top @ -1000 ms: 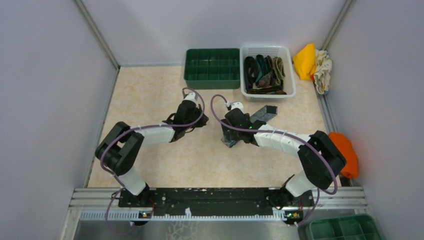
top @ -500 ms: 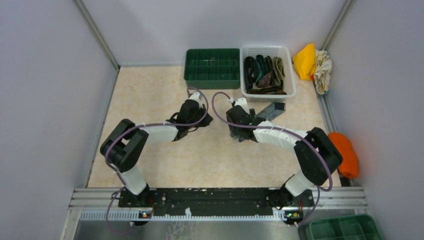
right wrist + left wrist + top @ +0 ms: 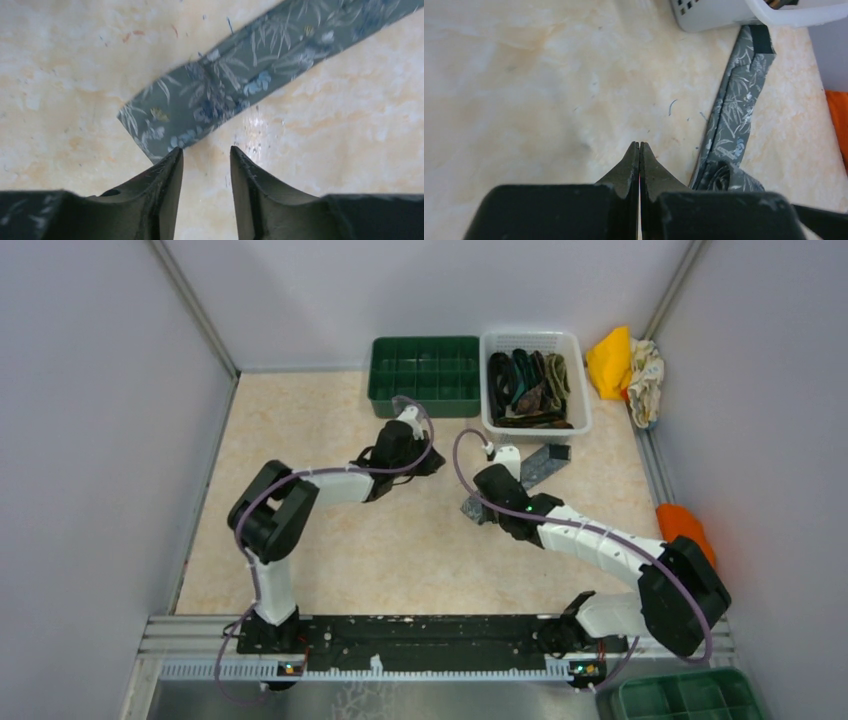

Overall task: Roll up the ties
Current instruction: Roll the tie at the center of the board.

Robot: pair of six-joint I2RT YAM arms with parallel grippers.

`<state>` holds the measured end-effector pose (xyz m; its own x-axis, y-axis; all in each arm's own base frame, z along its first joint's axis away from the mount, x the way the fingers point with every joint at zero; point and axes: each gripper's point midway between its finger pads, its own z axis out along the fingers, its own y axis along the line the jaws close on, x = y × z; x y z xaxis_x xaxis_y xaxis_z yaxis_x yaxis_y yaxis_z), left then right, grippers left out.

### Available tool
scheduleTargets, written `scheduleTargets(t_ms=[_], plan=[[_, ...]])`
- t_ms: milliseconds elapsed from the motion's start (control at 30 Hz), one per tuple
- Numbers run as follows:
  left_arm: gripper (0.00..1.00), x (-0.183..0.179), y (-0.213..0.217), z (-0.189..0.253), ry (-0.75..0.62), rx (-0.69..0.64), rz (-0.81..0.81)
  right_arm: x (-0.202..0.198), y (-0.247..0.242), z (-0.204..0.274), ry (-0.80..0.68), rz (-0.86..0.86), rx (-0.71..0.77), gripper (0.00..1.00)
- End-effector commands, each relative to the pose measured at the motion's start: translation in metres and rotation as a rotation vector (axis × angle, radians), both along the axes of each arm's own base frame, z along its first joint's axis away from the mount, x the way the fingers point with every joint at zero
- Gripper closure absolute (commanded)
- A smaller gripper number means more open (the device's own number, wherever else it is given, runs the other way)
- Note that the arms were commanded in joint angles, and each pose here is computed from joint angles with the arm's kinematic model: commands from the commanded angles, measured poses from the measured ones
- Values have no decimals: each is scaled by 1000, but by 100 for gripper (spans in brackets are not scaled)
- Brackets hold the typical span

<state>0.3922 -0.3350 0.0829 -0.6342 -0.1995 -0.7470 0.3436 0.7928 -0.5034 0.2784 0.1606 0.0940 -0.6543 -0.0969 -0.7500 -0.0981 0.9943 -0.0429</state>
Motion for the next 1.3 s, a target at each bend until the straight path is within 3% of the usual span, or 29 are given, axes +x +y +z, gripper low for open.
scheduleTargets(t_ms=[0,167,333,467,800,1100,1267], plan=[[100,-3,-50,1,-4,-81,-241,-25,-2,-20,61,-34,94,63],[100,-6,-85,-7,33,-140,-379,-27,5,-39,102,-24,111,72],[100,-24,-92,-26,65,-120,-415,-19,18,-59,132,5,109,92],[100,-40,-96,-41,90,-116,-452,-9,19,-69,125,-21,83,98],[100,-71,-95,-61,144,-91,-492,0,52,-69,144,96,119,100],[100,-96,-45,-82,167,65,-440,-24,131,-71,189,309,127,100],[100,-106,-21,-93,195,128,-380,-34,145,-76,207,329,132,100]])
